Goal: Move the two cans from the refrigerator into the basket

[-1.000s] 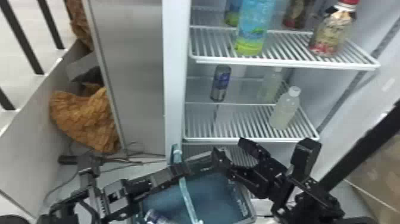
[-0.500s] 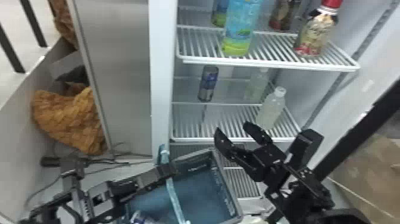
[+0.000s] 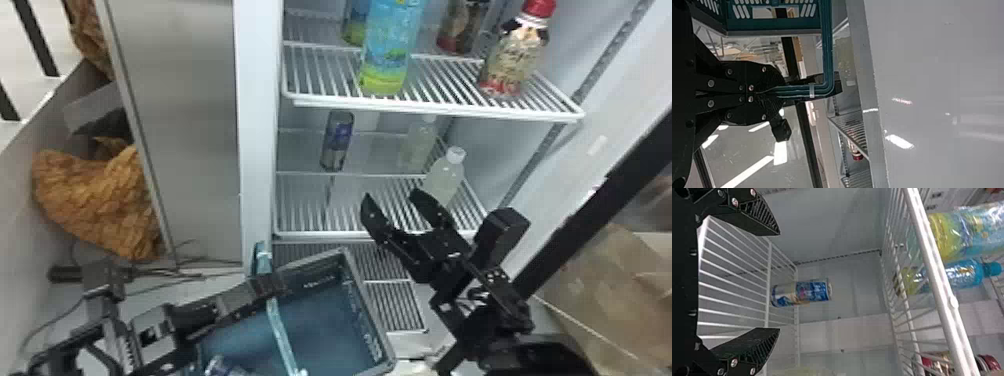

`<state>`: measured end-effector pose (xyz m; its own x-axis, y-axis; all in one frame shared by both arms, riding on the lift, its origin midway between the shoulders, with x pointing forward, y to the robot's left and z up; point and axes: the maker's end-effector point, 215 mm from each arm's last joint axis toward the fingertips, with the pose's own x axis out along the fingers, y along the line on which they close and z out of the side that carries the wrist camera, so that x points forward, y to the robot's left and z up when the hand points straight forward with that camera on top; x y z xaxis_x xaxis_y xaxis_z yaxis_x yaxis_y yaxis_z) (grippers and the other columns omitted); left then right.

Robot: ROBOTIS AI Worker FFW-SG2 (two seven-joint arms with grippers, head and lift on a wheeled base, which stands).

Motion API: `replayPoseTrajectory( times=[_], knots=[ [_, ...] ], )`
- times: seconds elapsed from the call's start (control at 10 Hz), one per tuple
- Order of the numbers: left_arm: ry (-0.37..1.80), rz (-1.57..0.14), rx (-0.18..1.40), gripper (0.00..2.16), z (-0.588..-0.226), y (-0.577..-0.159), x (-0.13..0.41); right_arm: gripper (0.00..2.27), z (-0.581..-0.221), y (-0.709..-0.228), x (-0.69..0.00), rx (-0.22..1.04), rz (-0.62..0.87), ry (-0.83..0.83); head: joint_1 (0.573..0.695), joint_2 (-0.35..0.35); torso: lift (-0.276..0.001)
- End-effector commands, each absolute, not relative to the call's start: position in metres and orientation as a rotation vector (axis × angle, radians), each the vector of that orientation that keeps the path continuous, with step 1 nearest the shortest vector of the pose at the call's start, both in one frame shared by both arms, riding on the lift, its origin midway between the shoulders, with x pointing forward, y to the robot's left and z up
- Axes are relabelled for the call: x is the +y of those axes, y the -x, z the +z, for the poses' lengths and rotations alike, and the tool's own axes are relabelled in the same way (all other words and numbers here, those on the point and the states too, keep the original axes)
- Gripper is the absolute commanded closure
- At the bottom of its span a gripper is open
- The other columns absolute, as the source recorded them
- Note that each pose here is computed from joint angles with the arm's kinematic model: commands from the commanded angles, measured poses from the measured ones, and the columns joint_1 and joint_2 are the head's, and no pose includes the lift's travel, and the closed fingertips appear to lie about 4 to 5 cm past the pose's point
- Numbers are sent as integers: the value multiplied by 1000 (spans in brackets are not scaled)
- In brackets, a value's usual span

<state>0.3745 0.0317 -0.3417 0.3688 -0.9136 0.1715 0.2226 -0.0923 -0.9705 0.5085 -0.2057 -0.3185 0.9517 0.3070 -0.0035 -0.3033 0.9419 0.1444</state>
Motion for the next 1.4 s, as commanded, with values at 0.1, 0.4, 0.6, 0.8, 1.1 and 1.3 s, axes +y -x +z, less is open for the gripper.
replayPoseTrajectory(
  times=[0.1,0.4,0.6,0.8,1.1,1.3],
  knots=[
    [1316,-1096,703,1210,-341,-375,32,180,-320,-528,-208,10,285,-143,695,-220,-219],
    [1313,-1098,704,1210,-341,-375,31,176,-327,-554,-202,24,271,-143,695,-213,-219],
    [1314,-1097,705,1210,-341,-375,31,176,-332,-573,-202,36,251,-124,695,-204,-219],
    [1314,-1097,705,1210,-341,-375,31,180,-334,-588,-196,42,247,-120,695,-200,-219],
    [1311,-1099,706,1210,-341,-375,31,180,-336,-614,-180,49,254,-108,695,-179,-219],
    [1310,-1098,707,1210,-341,-375,32,180,-336,-628,-179,56,243,-98,695,-168,-219]
  ],
)
